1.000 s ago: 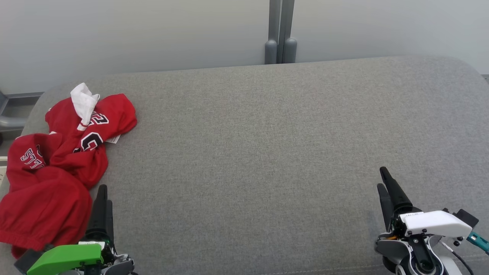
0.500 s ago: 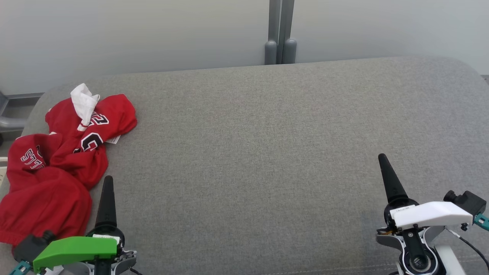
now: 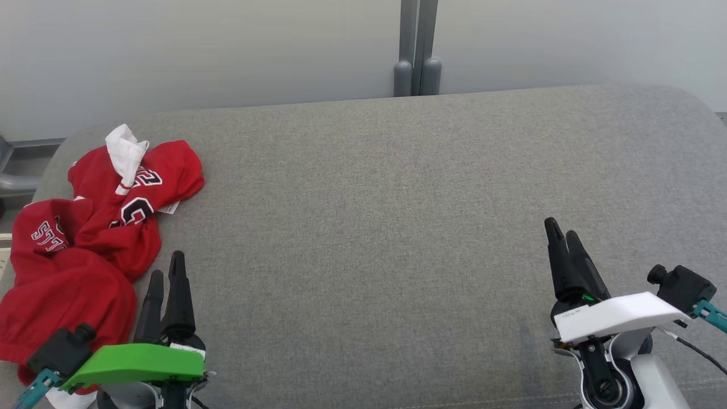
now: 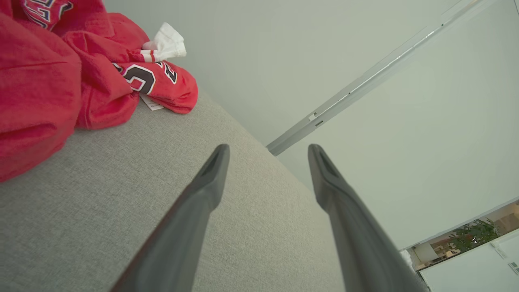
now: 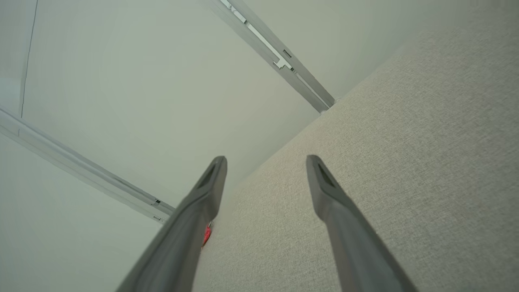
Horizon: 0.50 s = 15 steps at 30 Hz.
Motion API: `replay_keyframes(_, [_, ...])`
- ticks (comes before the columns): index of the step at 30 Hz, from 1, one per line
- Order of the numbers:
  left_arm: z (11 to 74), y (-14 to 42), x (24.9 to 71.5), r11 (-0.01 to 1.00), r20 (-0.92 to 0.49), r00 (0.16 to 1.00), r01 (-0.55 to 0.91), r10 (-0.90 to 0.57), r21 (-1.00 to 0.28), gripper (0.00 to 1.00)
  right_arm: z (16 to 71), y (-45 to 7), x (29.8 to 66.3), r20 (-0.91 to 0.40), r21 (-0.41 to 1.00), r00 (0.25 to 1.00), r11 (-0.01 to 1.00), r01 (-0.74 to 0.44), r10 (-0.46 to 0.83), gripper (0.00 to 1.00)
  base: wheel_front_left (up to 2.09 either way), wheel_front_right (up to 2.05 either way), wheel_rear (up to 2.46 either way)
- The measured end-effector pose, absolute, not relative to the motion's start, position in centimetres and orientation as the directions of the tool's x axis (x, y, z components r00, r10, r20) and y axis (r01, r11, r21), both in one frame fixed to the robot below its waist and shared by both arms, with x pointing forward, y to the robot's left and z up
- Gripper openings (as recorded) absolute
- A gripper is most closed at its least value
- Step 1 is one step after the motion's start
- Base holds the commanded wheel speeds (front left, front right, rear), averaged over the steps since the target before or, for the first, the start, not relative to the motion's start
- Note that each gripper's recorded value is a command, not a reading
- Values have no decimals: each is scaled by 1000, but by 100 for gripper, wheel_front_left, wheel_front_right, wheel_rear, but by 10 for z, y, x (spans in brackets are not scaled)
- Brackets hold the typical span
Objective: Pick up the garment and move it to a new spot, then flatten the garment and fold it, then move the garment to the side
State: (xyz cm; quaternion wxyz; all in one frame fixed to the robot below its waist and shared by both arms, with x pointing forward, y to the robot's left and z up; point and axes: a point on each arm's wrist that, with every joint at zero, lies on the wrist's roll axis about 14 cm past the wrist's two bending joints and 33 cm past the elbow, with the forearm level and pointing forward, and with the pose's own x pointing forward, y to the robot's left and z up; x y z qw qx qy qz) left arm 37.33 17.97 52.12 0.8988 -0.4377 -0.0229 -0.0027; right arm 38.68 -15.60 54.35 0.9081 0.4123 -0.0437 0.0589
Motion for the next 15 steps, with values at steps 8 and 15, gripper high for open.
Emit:
replay_keyframes(8, [526,177,373,721,65,998,37,11,-692,100,549,-150,386,151,646,984,744,-169,93,100,0,0,0])
replay_keyframes(15, [520,174,369,810,59,998,35,0,-586,100,547,-141,384,152,526,980,829,-189,127,100,0,0,0])
